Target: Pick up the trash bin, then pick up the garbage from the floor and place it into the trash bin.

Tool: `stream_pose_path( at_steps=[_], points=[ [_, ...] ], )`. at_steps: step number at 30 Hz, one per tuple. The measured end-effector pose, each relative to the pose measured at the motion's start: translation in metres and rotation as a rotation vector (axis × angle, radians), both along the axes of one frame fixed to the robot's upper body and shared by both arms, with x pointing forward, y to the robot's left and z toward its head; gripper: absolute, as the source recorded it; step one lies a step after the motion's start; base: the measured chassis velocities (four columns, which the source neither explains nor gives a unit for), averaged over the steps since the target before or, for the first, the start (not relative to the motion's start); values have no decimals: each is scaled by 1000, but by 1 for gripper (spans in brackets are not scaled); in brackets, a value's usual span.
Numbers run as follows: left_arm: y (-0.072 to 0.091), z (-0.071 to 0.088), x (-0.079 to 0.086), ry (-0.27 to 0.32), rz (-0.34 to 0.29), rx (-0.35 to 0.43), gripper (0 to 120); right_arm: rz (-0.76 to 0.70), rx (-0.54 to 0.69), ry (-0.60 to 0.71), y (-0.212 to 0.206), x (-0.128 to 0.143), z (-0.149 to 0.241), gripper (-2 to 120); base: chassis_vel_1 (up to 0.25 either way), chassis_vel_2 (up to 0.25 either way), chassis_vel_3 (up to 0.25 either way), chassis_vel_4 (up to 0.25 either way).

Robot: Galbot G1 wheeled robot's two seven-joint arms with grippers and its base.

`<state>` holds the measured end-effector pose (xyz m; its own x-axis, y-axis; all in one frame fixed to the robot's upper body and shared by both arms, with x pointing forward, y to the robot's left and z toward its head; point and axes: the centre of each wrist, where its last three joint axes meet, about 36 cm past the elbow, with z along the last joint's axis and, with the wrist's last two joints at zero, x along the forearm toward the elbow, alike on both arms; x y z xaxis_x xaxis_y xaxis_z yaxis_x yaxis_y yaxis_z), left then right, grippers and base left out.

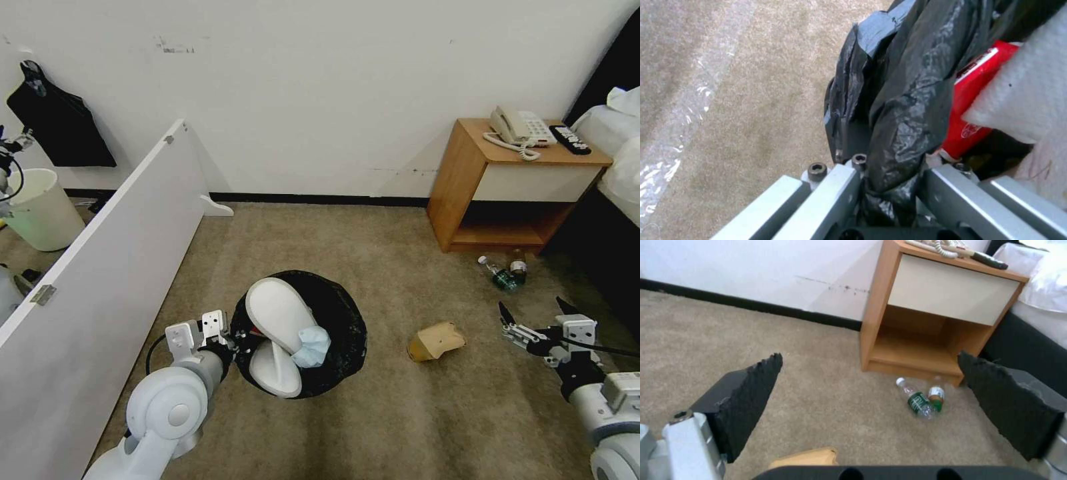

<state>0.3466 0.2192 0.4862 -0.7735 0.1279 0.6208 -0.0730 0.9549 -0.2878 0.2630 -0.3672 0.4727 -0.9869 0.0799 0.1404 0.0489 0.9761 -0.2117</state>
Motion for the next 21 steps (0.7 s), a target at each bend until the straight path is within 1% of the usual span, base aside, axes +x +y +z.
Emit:
stream_pose_path(
  at_steps=[15,21],
  points=[
    [1,-2,1,0,7,-1,0,-2,14,8,1,2,-4,100,0,0,0,0],
    [1,0,3,-5,8,-2,0,-4,21,10,1,1,-6,100,-53,45,48,-58]
  ],
)
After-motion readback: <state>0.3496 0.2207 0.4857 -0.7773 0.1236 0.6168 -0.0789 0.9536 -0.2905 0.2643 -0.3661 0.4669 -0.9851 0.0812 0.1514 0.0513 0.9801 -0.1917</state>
